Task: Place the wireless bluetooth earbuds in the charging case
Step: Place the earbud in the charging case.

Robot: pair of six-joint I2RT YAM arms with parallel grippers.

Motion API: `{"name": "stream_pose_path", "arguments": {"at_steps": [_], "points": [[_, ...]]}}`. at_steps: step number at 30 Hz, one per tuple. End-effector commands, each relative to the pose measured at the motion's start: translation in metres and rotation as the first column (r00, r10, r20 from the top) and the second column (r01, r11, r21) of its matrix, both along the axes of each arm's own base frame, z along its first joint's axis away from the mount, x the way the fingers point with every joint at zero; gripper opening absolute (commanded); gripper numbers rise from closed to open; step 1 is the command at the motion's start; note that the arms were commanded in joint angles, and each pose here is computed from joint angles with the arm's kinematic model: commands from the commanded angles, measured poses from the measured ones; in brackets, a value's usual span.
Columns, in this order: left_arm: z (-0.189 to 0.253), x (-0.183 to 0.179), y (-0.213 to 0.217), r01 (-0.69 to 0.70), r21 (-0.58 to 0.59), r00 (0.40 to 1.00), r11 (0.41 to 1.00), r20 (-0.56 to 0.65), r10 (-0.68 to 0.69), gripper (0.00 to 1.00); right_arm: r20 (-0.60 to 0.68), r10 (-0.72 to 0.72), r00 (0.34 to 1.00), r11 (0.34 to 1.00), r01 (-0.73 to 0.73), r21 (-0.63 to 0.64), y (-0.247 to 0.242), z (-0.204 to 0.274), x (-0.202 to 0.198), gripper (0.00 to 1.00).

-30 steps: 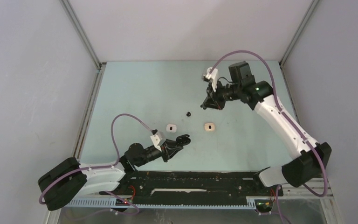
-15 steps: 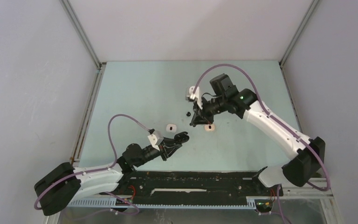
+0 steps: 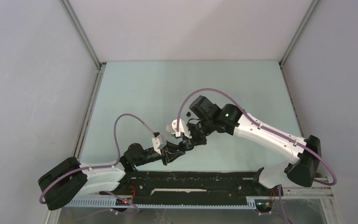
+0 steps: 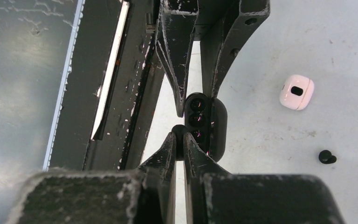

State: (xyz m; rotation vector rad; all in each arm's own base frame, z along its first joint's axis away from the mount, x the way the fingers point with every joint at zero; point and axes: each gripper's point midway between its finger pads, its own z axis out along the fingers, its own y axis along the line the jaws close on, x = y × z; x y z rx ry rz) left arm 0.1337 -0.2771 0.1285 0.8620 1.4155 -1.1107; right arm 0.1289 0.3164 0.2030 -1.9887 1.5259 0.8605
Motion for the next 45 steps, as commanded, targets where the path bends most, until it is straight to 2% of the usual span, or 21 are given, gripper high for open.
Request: {"name": "stream_pose_path", "arguments": {"at_steps": [1,26,28,31,37,42,45], "points": [[0.024,-0.001,-0.005,0.032,-0.063,0.997,0.998,0.072,-0.027,0.00,0.046,-0.005,0.999,1.000,0.006,-0.019,0.011,-0.008,0.005,0.00],[0.031,-0.006,-0.004,0.053,-0.097,0.996,0.994,0.081,-0.045,0.00,0.048,0.006,0.999,0.998,-0.003,-0.061,0.032,-0.029,0.005,0.00],[0.031,-0.006,-0.004,0.052,-0.097,0.996,0.994,0.081,-0.044,0.00,0.047,0.006,0.999,0.998,-0.003,-0.069,0.032,-0.031,0.005,0.03],[0.031,-0.006,-0.004,0.050,-0.096,0.996,0.994,0.080,-0.043,0.00,0.050,-0.001,0.999,0.998,0.004,-0.064,0.032,-0.029,0.005,0.12],[0.030,-0.005,-0.004,0.047,-0.094,0.996,0.994,0.077,-0.040,0.00,0.069,-0.011,0.998,1.000,0.012,-0.023,0.026,-0.007,0.001,0.27],[0.029,-0.004,-0.005,0.042,-0.089,0.997,0.995,0.072,-0.036,0.00,0.028,0.018,0.999,0.998,-0.020,0.064,0.017,0.041,-0.011,0.28],[0.028,-0.003,-0.005,0.038,-0.085,0.997,0.996,0.067,-0.033,0.00,0.002,-0.002,1.000,0.989,0.001,0.146,0.008,0.077,-0.004,0.28]]}}
